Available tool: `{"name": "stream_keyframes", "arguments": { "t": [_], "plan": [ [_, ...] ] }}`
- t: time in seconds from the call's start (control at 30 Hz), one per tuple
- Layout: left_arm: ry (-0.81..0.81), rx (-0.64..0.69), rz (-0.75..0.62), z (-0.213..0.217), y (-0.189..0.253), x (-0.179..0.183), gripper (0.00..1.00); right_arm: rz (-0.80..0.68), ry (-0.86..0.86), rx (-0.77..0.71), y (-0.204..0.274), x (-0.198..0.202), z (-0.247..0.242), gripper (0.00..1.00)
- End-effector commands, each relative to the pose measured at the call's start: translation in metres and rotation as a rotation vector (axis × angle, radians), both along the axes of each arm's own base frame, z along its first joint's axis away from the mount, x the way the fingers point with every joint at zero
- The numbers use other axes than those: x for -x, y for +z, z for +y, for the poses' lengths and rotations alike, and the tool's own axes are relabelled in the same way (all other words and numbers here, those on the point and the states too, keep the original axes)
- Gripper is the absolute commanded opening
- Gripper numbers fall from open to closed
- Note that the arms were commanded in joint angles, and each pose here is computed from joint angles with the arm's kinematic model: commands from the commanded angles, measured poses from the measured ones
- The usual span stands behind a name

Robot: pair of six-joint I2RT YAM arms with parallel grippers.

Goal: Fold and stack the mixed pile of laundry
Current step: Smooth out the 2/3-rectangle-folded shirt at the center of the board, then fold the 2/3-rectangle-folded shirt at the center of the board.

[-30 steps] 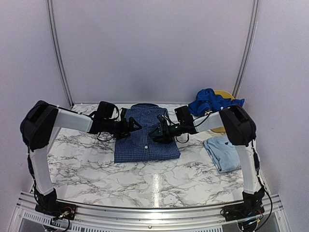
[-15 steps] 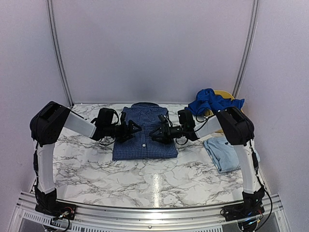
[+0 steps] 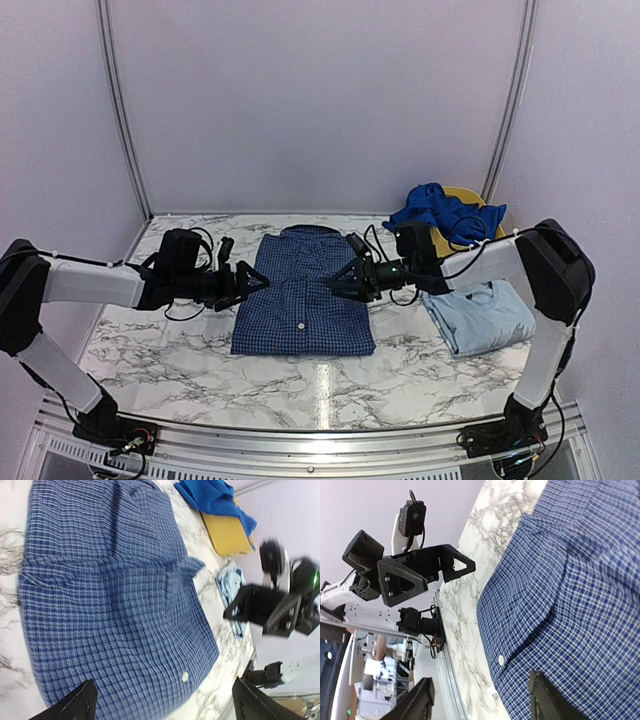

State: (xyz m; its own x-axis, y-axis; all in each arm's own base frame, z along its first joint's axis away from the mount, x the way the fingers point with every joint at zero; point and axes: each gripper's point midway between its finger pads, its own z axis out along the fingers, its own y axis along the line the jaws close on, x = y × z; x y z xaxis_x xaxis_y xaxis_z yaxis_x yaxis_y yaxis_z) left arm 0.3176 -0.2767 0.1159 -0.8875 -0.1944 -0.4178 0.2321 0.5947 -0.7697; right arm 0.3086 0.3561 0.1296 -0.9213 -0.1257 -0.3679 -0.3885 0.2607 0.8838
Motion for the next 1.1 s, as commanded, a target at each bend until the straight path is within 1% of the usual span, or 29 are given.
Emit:
{"name": "stream_keyframes", "arguments": {
  "t": [0.0,0.07,0.17,0.23,0.33,0.47,0.6,0.73,0.83,0.93,1.0,1.07],
  "plan": [
    [-0.117,-0.295,-0.151,-0.004,-0.002,0.033,0.97,-0.032,0.025,0.039,0.0,-0.007,0.011,0.53],
    [-0.187,-0.465,-0.272,-0.005,-0.001,0.047,0.98,-0.062,0.051,0.04,0.004,-0.013,0.023,0.46],
    [-0.26,-0.631,-0.447,-0.004,-0.004,0.06,0.97,-0.103,0.104,0.055,0.005,-0.021,0.049,0.41],
    [-0.301,-0.699,-0.58,-0.008,0.001,0.065,0.97,-0.128,0.135,0.08,-0.005,-0.027,0.064,0.4],
    [-0.376,-0.836,-0.797,-0.02,0.007,0.069,0.97,-0.11,0.15,0.113,-0.027,-0.036,0.078,0.37],
    [-0.463,-0.973,-0.985,-0.039,0.003,0.074,0.98,-0.11,0.147,0.169,-0.058,-0.05,0.084,0.35],
    [-0.587,-1.054,-1.078,-0.057,-0.016,0.081,0.98,-0.08,0.155,0.213,-0.087,-0.054,0.085,0.34],
    [-0.74,-1.104,-1.116,-0.073,-0.046,0.091,0.95,-0.051,0.161,0.23,-0.105,-0.052,0.084,0.33],
    [-0.776,-1.15,-1.138,-0.079,-0.059,0.089,0.91,-0.037,0.165,0.239,-0.112,-0.049,0.082,0.33],
    [-0.742,-1.185,-1.166,-0.084,-0.061,0.08,0.83,-0.023,0.169,0.244,-0.118,-0.046,0.08,0.33],
    [-0.724,-1.212,-1.181,-0.087,-0.062,0.076,0.75,-0.01,0.175,0.246,-0.123,-0.042,0.079,0.32],
    [-0.703,-1.237,-1.191,-0.09,-0.06,0.071,0.57,0.003,0.181,0.245,-0.126,-0.038,0.077,0.31]
  ]
}}
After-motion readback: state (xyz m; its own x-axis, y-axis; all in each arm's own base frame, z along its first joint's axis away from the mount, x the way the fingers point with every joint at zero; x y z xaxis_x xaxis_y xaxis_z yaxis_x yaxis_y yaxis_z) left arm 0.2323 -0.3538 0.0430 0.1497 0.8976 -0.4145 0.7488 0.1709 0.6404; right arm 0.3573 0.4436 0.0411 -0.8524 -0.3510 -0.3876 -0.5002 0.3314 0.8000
